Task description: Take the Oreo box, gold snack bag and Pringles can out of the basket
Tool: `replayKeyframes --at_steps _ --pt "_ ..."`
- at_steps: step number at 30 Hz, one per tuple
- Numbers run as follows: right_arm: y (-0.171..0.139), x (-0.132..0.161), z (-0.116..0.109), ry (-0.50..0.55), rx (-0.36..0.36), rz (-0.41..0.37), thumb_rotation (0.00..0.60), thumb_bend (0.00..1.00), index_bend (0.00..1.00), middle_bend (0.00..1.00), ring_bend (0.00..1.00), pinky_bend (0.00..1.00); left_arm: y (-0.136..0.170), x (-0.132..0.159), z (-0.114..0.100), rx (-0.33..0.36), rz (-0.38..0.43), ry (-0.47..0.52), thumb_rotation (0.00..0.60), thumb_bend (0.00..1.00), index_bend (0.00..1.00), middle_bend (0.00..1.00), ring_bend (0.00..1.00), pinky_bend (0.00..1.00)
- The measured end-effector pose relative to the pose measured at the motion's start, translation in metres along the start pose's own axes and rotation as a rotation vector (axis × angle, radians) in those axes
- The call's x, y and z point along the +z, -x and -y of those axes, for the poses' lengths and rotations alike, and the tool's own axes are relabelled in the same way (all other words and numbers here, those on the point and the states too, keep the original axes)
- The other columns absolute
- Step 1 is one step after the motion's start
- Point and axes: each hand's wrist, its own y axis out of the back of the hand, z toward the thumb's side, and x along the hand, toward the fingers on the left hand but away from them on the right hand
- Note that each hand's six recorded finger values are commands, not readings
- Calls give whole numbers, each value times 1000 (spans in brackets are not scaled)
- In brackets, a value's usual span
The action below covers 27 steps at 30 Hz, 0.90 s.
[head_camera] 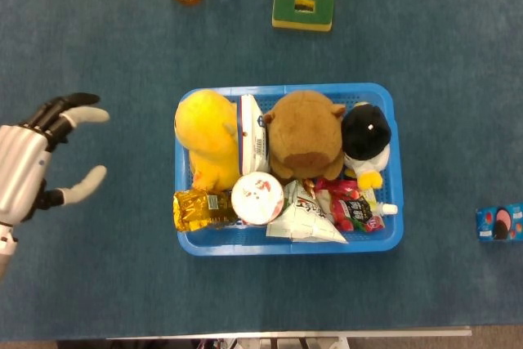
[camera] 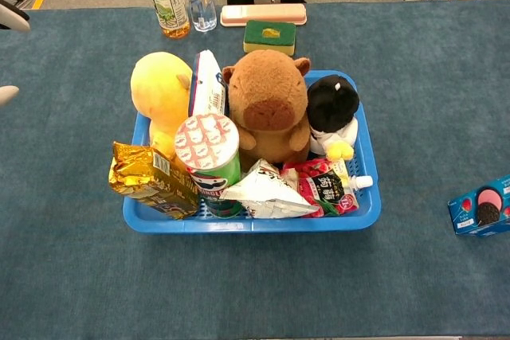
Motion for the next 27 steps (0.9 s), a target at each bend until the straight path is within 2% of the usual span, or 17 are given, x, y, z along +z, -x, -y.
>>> replayKeyframes --at_steps 10,17,27 --pt "11 -12 6 5 9 28 600 0 69 229 237 554 -2 27 16 -57 113 -136 600 250 242 147 147 390" --pt "19 -22 12 13 22 47 600 0 70 233 237 554 -2 54 26 -84 205 -183 600 247 236 136 140 389" --pt "30 -31 18 23 28 46 600 0 71 238 237 554 -8 72 39 -115 280 -252 600 246 222 98 119 376"
